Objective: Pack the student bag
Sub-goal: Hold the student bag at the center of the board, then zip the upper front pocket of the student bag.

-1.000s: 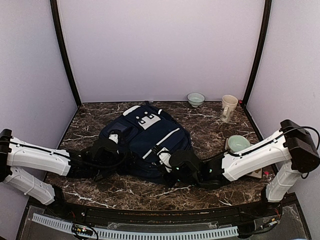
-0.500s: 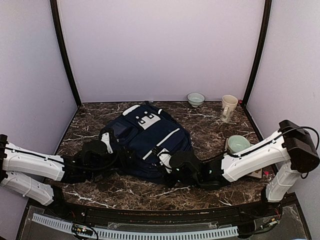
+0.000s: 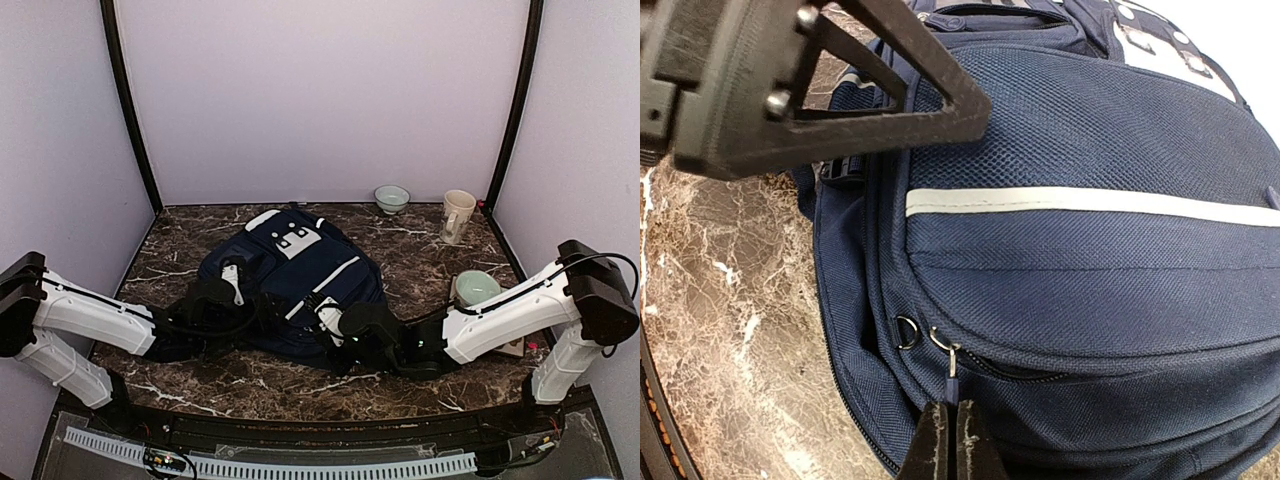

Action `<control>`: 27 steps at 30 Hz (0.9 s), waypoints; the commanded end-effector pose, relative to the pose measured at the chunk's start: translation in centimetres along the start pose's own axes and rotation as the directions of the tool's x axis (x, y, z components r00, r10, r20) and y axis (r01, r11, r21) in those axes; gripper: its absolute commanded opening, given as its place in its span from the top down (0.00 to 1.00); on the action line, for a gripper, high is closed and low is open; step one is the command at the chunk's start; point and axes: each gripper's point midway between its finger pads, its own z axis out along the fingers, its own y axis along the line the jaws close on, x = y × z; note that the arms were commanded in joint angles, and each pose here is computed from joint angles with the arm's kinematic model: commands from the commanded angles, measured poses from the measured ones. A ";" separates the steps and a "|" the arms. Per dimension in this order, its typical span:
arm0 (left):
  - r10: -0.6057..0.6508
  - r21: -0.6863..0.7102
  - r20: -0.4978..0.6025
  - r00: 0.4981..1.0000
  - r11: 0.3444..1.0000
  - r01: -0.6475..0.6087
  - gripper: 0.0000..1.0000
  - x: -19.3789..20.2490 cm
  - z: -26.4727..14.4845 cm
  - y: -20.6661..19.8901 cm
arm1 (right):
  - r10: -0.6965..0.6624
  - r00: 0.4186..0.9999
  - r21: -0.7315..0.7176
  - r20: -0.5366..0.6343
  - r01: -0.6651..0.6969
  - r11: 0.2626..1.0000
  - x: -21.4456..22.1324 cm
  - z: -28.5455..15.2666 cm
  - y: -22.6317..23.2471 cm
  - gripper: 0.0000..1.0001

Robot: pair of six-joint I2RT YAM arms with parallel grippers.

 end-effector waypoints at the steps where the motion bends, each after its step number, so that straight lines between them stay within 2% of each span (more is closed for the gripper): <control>1: -0.033 0.061 0.046 0.998 0.998 0.030 0.31 -1.2 0.7 -0.7 | -0.006 1.000 0.049 -0.017 0.006 0.999 0.9 0.2 -1.3 1.00; 6: -0.041 0.060 0.048 0.998 0.997 0.038 0.59 -0.8 1.5 0.1 | -0.008 1.000 0.054 -0.020 0.009 0.998 1.0 0.0 -1.5 1.00; 16: -0.029 0.011 0.045 0.999 1.000 0.028 0.99 -0.6 1.4 1.4 | 0.005 1.000 0.106 -0.029 -0.002 0.994 1.3 -0.6 -3.1 1.00; 27: -0.009 -0.029 0.047 0.999 1.000 0.010 1.00 -0.8 -0.6 2.8 | 0.042 0.997 0.160 -0.059 -0.032 0.987 2.3 -0.6 -6.0 1.00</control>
